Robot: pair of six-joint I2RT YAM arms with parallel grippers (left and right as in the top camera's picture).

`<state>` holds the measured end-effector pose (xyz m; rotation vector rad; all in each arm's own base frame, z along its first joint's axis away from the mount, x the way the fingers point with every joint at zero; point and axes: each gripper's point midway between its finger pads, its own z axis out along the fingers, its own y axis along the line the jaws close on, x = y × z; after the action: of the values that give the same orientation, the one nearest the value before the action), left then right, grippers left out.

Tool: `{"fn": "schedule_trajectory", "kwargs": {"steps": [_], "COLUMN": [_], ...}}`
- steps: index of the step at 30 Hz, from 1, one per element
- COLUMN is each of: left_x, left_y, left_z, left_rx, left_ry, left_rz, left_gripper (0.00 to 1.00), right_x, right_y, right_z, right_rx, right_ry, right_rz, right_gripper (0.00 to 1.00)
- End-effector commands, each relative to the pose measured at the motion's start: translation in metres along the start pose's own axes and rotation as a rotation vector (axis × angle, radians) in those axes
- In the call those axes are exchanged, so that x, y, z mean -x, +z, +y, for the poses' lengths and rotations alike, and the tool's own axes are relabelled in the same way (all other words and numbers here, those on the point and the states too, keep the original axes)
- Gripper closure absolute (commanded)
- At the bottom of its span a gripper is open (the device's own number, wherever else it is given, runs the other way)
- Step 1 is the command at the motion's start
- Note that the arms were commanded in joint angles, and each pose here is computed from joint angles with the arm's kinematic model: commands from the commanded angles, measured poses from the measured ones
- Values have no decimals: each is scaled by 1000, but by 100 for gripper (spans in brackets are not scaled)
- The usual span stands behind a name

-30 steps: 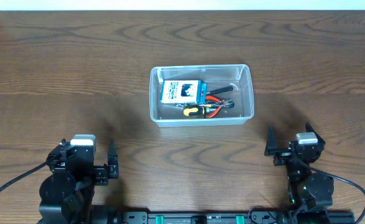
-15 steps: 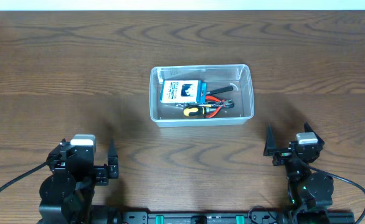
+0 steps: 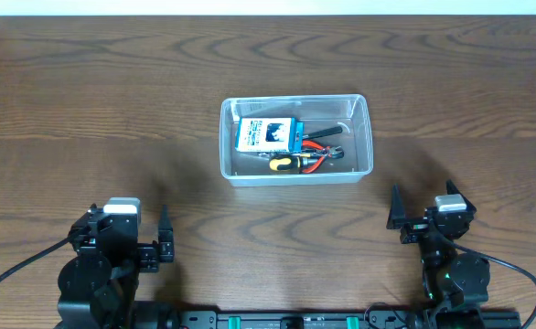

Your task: Pack container

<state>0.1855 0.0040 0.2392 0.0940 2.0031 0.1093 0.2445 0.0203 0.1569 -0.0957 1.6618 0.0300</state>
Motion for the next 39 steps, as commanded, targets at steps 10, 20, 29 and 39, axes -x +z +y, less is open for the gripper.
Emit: {"fn": "schedule_trajectory", "kwargs": {"steps": [10,20,29,39], "left_x": [-11,-47,-21,-64], "left_y": [-25,11,62,94], "left_z": [-28,-36,-34,-36], "left_rx": [-164,-170,-122,-111], "left_ry": [34,-29,-36,-124], "left_rz": [-55,-72,-363,-290], "left_gripper": [2,2,2,2], "right_x": [0,0,0,0], "right_y": [0,0,0,0], "right_z": [3,3,3,3], "right_rx": [16,16,16,16], "right_ry": [12,12,12,13], "right_rz": [-7,-7,-7,-7], "right_gripper": [1,1,1,1]}}
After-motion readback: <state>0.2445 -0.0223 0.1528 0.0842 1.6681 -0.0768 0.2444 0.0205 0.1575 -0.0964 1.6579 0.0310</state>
